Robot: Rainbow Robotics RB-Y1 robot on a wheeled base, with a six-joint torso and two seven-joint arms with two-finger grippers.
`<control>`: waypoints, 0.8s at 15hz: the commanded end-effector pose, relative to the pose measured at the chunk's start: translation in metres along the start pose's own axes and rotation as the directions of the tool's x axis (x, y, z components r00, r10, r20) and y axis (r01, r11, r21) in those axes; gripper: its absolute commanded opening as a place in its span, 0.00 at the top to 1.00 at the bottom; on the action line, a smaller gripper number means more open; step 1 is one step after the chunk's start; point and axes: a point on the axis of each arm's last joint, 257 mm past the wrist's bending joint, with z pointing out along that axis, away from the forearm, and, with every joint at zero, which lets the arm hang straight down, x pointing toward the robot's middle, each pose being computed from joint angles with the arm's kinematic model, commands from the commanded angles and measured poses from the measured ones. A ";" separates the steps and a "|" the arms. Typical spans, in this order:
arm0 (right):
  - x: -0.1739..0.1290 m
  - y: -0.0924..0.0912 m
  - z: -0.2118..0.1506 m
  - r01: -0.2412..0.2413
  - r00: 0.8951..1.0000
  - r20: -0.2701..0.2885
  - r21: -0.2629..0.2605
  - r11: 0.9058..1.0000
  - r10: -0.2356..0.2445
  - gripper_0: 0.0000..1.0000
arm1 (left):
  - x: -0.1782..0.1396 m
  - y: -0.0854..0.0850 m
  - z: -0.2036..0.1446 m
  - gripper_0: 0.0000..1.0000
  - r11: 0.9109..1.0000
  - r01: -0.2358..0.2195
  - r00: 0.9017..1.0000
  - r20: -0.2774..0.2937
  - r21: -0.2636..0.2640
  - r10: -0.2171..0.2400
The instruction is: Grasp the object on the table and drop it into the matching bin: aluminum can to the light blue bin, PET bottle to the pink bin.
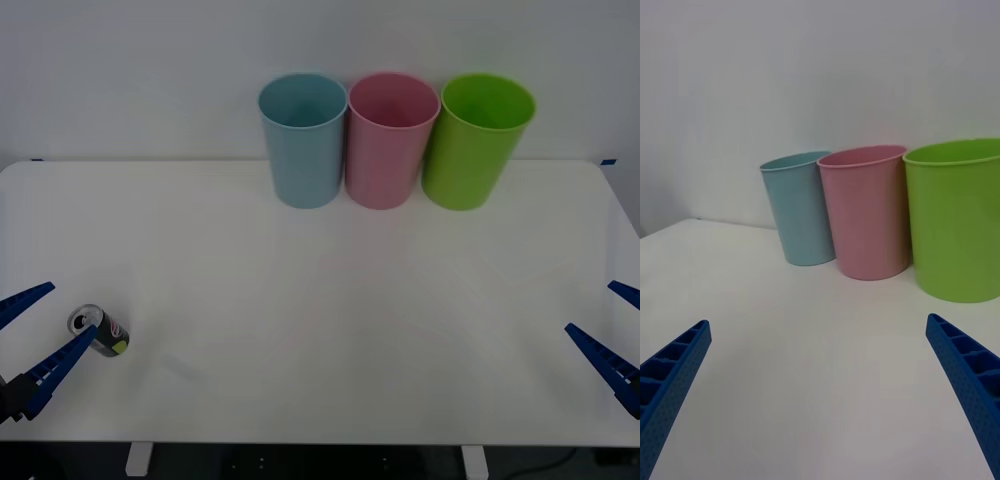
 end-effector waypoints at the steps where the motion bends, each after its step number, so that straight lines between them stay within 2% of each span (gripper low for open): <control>1: 0.000 0.000 0.000 0.000 1.000 0.000 0.000 1.000 0.000 0.00 | 0.000 0.000 0.000 0.00 1.000 0.000 1.000 0.000 0.000 0.000; 2: 0.000 0.000 0.000 0.000 1.000 0.000 0.000 1.000 0.000 0.00 | 0.006 0.000 -0.003 0.00 1.000 0.027 1.000 0.008 -0.015 -0.026; 5: 0.000 0.000 0.000 0.000 1.000 0.000 0.000 1.000 0.000 0.00 | 0.000 -0.004 -0.004 0.00 0.999 0.045 0.998 0.033 -0.003 -0.045; 12: 0.000 0.000 0.000 0.000 1.000 0.000 0.000 1.000 0.000 0.00 | 0.018 0.004 -0.022 0.00 0.996 0.050 0.999 -0.013 -0.072 -0.051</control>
